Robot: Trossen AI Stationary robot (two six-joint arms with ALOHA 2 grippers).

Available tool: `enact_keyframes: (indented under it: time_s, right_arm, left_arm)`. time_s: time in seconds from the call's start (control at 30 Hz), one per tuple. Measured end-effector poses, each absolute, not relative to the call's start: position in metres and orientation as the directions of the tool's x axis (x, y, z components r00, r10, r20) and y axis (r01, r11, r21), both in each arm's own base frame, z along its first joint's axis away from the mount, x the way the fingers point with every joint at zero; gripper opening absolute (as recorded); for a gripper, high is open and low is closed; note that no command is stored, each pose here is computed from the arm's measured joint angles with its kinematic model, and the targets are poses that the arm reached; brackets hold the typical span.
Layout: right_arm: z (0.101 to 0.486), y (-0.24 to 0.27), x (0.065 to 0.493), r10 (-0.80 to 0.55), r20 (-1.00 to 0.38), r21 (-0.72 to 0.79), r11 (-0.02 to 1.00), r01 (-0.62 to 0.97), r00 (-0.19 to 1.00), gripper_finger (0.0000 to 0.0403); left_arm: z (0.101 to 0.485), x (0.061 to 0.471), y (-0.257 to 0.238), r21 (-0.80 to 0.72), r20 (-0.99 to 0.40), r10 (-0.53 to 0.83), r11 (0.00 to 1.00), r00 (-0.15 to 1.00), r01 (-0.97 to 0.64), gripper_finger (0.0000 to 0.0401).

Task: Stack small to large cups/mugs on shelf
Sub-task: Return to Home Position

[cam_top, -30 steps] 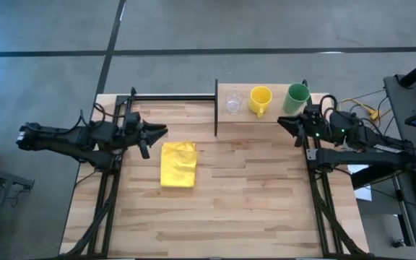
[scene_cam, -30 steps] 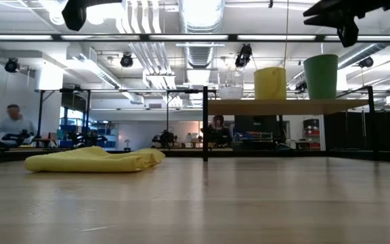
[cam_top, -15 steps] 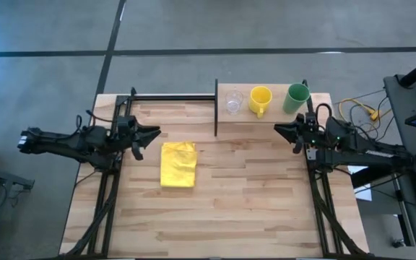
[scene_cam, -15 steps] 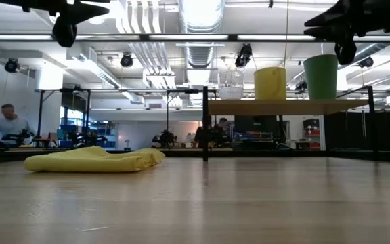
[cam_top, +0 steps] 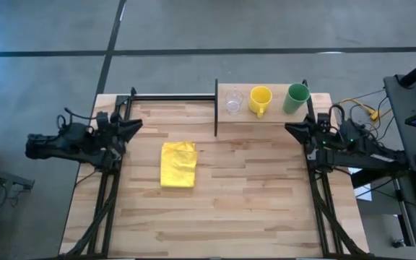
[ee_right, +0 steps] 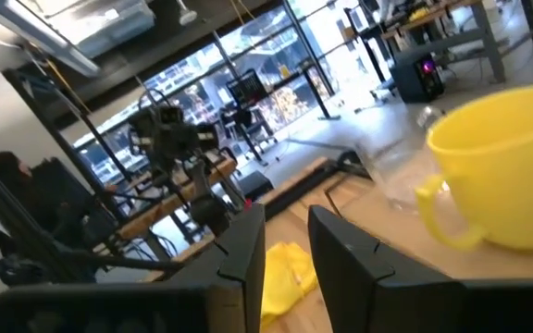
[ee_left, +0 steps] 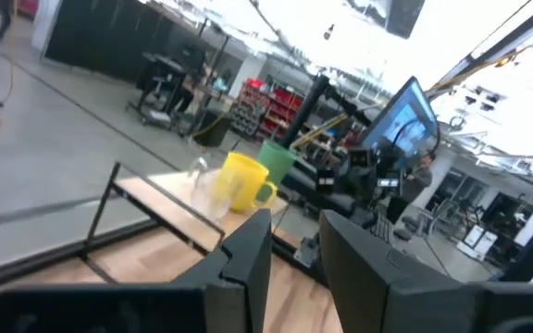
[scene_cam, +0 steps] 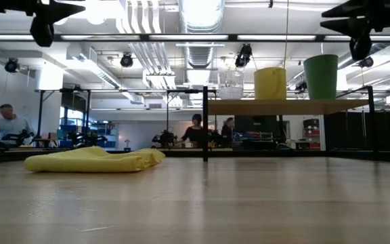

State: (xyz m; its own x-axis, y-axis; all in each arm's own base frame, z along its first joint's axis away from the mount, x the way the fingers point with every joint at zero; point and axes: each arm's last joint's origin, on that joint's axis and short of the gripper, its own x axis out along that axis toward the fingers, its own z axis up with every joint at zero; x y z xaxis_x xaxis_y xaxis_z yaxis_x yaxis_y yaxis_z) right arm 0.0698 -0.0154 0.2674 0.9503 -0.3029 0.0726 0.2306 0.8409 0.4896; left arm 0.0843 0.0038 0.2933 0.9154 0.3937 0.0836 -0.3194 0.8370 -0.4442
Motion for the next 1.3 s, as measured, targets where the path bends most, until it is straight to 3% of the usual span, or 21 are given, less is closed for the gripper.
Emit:
enact_keyframes:
  time_s: [0.33,0.83,1.13,1.3]
  right_arm:
    - [0.26,-0.014,0.052,-0.348,0.062,0.5,0.822,0.273,0.935,0.0073]
    - [0.248,-0.016,0.055,-0.386,-0.034,0.494,0.795,0.351,0.922,0.0074]
    - [0.216,-0.018,0.069,-0.406,-0.114,0.519,0.754,0.403,0.907,0.0075]
    - [0.203,-0.019,0.081,-0.375,-0.009,0.528,0.785,0.323,0.927,0.008]
  left_arm:
    - [0.286,0.072,0.006,-0.446,0.08,0.434,0.82,0.897,-0.357,0.0082]
    - [0.24,0.072,0.007,-0.51,0.105,0.455,0.788,0.884,-0.345,0.0082]
    - [0.22,0.079,0.006,-0.51,0.063,0.456,0.779,0.888,-0.364,0.0082]
    - [0.204,0.087,0.002,-0.503,0.067,0.343,0.823,0.937,-0.265,0.0082]
